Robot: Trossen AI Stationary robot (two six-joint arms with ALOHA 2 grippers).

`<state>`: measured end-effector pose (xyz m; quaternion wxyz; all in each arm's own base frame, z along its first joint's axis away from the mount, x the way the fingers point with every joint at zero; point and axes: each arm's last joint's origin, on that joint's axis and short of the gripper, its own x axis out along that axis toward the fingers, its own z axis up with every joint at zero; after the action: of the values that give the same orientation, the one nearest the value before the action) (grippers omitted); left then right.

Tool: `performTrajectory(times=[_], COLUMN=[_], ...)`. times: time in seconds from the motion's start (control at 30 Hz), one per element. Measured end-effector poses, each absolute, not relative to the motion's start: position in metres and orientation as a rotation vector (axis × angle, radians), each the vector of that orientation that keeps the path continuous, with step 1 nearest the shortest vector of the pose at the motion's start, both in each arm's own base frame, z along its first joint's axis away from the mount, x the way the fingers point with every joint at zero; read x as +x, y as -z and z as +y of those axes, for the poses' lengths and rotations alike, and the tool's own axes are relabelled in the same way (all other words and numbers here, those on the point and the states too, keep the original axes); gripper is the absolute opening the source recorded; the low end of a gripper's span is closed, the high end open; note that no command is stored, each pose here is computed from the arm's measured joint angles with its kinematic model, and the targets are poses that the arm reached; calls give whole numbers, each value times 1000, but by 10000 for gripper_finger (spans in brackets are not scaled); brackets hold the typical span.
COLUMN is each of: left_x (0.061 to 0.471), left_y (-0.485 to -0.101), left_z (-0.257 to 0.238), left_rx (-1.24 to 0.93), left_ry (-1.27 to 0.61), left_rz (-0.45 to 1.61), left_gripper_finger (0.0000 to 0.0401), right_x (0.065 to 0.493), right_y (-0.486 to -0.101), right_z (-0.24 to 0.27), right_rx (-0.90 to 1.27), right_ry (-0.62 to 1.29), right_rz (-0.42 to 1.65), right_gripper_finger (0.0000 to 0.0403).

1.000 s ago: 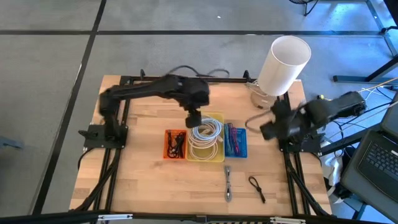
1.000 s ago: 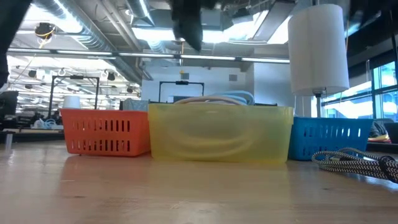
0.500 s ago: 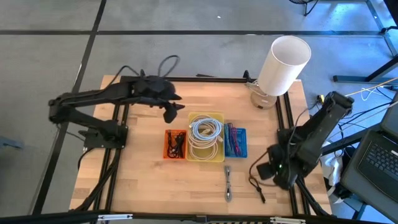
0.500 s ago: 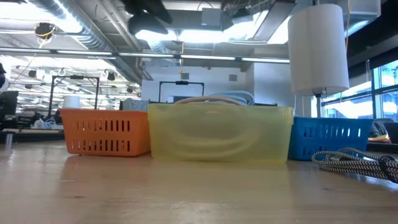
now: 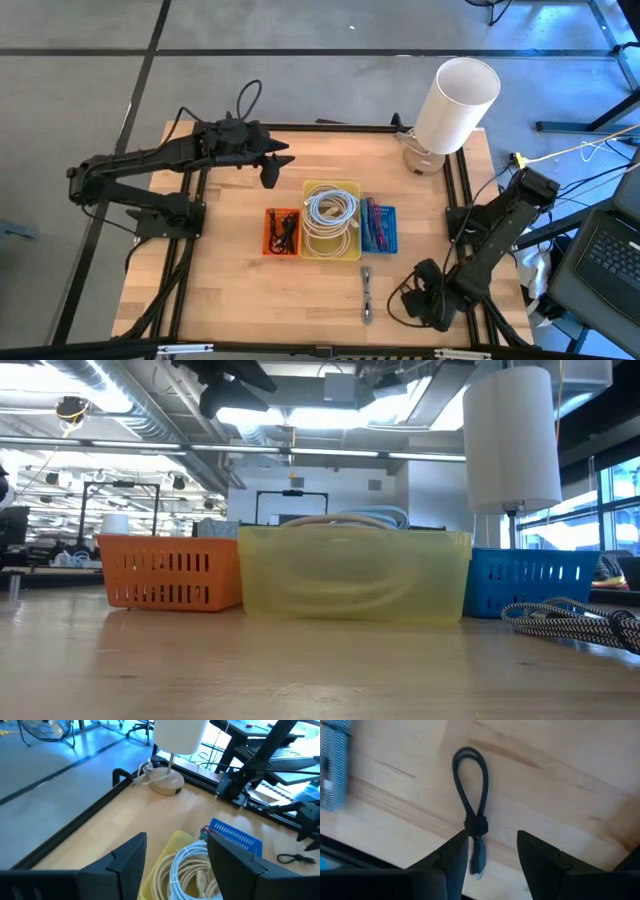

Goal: Pick & Place USB Port
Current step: Put the black usb cable into the orange bin

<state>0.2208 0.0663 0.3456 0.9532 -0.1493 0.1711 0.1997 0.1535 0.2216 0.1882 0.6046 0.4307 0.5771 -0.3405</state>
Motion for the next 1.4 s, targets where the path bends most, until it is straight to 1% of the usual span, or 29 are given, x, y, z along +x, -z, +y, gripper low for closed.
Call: performTrajectory(times=[0.33,0.8,0.87,0.93,1.1,1.23,1.4], left_x=[223,223,222,222,223,223,223], left_y=[-351,-352,-352,-352,-353,-353,-353], left_z=[68,69,69,69,70,70,70], left_rx=[-251,-244,-243,-241,-240,-240,-239], left_ry=[-415,-437,-442,-454,-457,-455,-455], left_rz=[289,285,285,284,272,268,264], left_gripper_finger=[202,202,202,202,202,202,202], right_x=[161,166,166,165,164,164,166], right_y=[-163,-137,-136,-136,-136,-144,-177], right_z=[234,241,241,241,240,238,235], right_rx=[970,925,923,924,936,909,817], right_ry=[801,852,857,869,905,991,1084], right_rz=[1374,1384,1385,1384,1371,1339,1246], right_gripper_finger=[171,167,156,131,32,28,28])
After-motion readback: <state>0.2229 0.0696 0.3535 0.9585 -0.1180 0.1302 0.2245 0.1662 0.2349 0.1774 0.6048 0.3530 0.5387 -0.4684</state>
